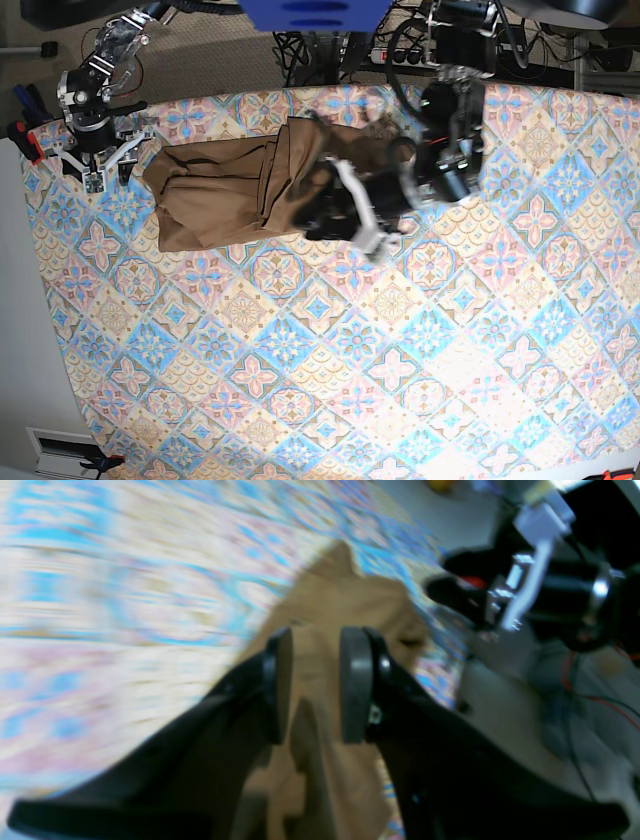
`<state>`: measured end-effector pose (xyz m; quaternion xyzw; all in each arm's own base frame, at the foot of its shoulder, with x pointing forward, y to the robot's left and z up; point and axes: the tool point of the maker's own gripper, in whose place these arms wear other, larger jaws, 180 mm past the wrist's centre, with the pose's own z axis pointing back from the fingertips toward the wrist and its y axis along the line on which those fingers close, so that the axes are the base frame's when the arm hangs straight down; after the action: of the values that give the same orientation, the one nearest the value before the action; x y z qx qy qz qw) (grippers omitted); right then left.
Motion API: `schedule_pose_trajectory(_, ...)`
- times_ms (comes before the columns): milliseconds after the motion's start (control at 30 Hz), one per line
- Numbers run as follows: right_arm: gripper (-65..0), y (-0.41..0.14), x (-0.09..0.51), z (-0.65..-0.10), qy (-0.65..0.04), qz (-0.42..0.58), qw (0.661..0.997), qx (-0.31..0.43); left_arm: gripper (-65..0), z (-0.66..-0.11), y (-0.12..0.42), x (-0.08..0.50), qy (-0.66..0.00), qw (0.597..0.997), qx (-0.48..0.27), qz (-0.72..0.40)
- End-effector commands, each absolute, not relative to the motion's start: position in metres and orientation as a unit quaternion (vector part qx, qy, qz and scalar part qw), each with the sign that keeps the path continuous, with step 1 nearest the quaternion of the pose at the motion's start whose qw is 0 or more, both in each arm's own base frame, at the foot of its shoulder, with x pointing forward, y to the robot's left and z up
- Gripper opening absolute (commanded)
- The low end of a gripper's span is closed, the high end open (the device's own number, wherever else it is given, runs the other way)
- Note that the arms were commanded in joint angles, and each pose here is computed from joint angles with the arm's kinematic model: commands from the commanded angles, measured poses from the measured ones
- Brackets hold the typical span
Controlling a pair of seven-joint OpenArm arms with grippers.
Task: Layout the t-shirt on the table in an organized manner, then fold the t-shirt properly
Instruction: 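Fold the shirt end with the left gripper toward the right gripper, then release the shirt and raise both grippers away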
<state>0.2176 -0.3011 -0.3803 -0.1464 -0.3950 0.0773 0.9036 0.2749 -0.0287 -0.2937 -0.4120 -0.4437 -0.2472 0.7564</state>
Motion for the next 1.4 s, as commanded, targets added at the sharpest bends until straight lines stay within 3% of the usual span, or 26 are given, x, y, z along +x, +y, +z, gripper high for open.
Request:
schedule_pose_trajectory(0, -32.1, -0.305, 0.225, -0.368, -0.416, 0.078, 0.893, -0.154, -51.2, -0.278, -0.021, 0.274, -0.467, 0.742, -0.41, -0.25)
schedule_pose_trajectory(167, -32.1, -0.305, 0.225, -0.368, -0.416, 0.078, 0.893, -0.154, -65.0, -0.291, 0.027, 0.263, -0.463, 0.774, -0.357, -0.245)
schedule_pose_trajectory(433, -32.4, -0.297, 0.225, -0.368, -0.422, 0.071, 0.892, -0.147, -65.0, -0.356, 0.059, 0.291, -0.404, 0.827, -0.347, -0.178)
schedule_pose_trajectory(600, -32.4, -0.297, 0.23, -0.355, -0.435, 0.076, 0.883, -0.156, -65.0, -0.395, 0.075, 0.3, -0.36, 0.863, -0.304, -0.18)
schedule_pose_trajectory(867, -32.4, -0.292, 0.239, -0.322, -0.468, 0.091, 0.861, -0.179, -65.0, -0.327, 0.065, 0.298, -0.444, 0.818, -0.274, -0.241)
schedule_pose_trajectory(967, -32.4, -0.272, 0.24, -0.33, -0.475, 0.065, 0.864, -0.153, -65.0, -0.306, 0.061, 0.298, -0.469, 0.803, -0.265, -0.257)
schedule_pose_trajectory(1367, -32.5, -0.261, 0.28, -0.297, -0.537, 0.074, 0.827, -0.148, -65.0, -0.282, 0.103, 0.312, -0.512, 0.801, -0.216, -0.222)
